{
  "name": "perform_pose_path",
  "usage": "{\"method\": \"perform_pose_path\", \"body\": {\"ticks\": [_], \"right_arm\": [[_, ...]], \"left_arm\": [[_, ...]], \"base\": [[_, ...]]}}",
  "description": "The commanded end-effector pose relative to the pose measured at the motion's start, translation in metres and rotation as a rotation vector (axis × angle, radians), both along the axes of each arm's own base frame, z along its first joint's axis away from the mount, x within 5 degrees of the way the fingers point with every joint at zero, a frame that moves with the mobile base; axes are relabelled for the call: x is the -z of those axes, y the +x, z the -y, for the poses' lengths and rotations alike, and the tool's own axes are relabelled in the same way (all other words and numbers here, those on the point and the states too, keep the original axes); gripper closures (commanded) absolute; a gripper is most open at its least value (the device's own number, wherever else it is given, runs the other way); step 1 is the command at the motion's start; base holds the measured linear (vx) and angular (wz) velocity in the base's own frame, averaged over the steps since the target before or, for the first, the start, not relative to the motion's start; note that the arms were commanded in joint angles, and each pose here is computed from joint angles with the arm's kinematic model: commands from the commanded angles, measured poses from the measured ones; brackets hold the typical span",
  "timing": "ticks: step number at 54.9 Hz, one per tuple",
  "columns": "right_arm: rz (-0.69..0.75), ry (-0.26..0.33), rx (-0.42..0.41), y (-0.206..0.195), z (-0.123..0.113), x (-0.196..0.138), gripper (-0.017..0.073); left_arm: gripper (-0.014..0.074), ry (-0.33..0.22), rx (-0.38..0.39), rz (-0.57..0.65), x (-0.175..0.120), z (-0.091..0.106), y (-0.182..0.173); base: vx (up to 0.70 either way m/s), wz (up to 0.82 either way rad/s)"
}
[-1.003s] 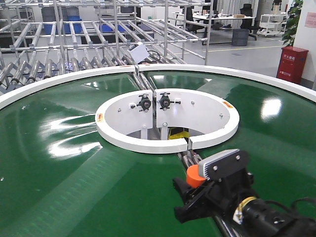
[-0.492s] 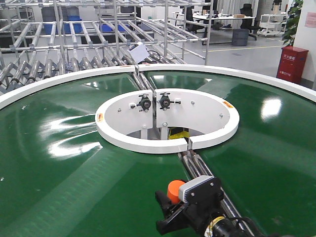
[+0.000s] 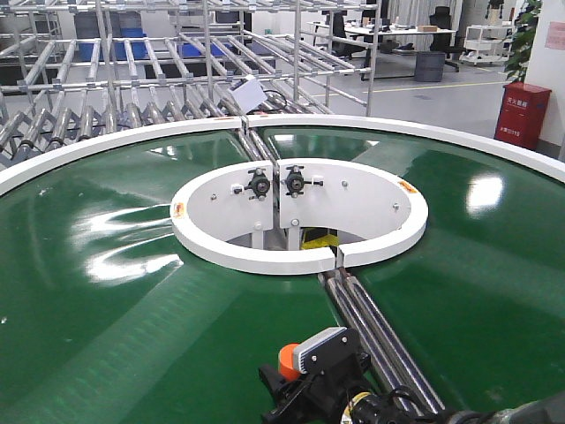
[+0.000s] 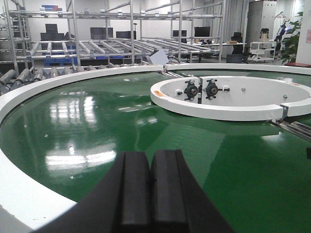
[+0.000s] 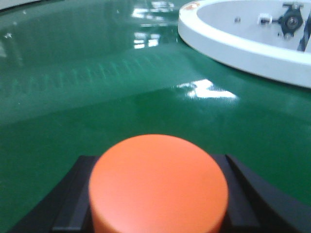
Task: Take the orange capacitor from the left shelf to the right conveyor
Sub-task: 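Lower the capacitor onto the green belt and open the right gripper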
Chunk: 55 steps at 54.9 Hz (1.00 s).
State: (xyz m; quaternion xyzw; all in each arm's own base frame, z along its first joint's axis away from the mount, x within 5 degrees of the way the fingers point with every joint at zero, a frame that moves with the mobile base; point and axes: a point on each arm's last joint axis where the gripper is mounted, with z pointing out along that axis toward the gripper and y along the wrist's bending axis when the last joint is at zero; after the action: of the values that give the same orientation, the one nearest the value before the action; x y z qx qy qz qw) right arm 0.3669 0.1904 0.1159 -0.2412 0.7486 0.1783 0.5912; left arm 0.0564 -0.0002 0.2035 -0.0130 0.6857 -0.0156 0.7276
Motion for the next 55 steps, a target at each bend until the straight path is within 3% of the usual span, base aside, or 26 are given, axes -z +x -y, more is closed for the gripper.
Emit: {"method": "perform_pose_path", "body": {"ticks": [1,12,35,46,55], "right_arm": [[0.105,0.075,0.0,0.008,-0.002,-0.035,0.0309],[0.06,0.044,0.007,0.008,-0.001,-0.03,0.0207],[0.017,-0.017,0.006,0.005,0.001,-0.041,-0.0148],[-0.09,-0.098,0.057,-0.006,0.012,-0.077,-0.0162],[-0.287,-0.207,0.155,-0.034,0.035,-0.119,-0.016]], "left_arm": [[0.06,-0.009,-0.001,0.06,0.003,0.0,0.0],[0.06,-0.009,-0.001,0.06,0.003,0.0,0.0],[0.06,-0.009,-0.001,0.06,0.003,0.0,0.0],[0.06,-0.009,-0.001,0.06,0.003,0.0,0.0],[0.06,-0.009,-0.001,0.06,0.003,0.0,0.0]], "base": [[0.0,0.0],[0.0,0.0],[0.0,0.0],[0.0,0.0],[0.0,0.0]]}}
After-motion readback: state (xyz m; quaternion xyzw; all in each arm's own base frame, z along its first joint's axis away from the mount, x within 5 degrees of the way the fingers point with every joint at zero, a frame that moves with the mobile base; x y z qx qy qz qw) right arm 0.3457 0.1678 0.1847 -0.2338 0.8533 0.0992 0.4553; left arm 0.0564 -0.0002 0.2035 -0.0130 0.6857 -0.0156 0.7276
